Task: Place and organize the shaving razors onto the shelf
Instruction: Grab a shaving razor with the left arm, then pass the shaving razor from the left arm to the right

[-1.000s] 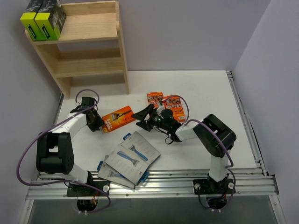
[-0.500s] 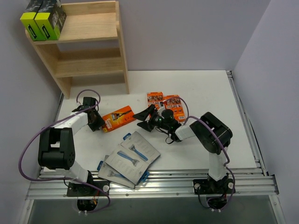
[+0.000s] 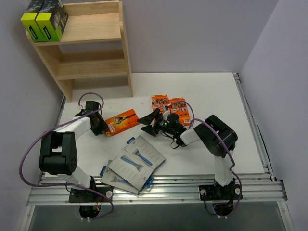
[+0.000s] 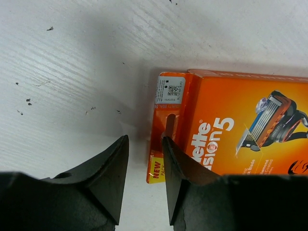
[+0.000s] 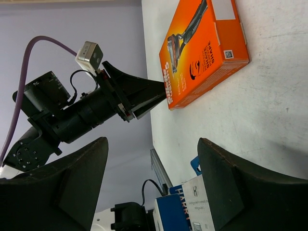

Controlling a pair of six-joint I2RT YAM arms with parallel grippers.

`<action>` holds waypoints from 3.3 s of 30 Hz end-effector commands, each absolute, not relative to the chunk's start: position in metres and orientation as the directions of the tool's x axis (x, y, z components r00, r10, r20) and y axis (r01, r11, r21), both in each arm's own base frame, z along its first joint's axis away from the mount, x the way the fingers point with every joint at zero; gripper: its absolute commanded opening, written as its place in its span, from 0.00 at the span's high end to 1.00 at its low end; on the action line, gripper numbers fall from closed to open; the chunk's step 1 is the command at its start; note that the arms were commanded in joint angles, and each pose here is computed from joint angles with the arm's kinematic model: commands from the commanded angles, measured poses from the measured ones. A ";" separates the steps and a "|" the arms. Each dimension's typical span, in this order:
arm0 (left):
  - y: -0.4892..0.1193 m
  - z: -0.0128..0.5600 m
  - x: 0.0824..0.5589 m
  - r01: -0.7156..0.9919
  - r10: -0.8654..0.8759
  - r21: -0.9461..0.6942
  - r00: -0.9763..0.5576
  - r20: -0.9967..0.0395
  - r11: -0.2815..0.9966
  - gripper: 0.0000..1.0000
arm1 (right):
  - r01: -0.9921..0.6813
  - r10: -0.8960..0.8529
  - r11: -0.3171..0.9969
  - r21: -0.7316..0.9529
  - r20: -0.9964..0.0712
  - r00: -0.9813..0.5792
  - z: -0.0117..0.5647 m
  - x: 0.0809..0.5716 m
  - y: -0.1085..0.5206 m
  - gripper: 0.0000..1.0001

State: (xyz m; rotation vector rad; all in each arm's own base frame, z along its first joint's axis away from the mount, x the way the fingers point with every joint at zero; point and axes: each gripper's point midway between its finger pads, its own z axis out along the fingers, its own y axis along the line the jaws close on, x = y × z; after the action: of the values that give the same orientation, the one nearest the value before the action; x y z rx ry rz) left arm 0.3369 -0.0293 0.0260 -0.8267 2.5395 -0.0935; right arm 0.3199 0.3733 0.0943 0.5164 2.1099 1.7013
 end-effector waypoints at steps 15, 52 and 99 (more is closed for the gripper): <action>-0.027 0.013 0.337 -0.527 -0.548 -0.183 -0.708 -0.445 0.830 0.79 | -0.007 0.503 0.142 0.990 -0.078 -0.861 0.110 0.321 0.367 0.32; -0.077 0.123 0.321 -0.459 -0.653 -0.469 -0.590 -0.475 0.755 0.98 | -0.013 0.416 0.117 0.993 -0.061 -0.907 0.130 0.292 0.431 0.25; -0.119 0.140 0.280 -0.431 -0.670 -0.532 -0.608 -0.426 0.729 0.98 | 0.074 0.607 0.012 0.997 0.051 -0.793 0.154 0.338 0.438 0.47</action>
State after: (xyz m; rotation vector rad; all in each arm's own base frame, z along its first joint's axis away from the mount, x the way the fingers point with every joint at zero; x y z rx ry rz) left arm 0.2919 -0.1096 0.1429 -0.8264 2.2815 -0.4601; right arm 0.3194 0.4474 0.1089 0.6832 2.0849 1.7744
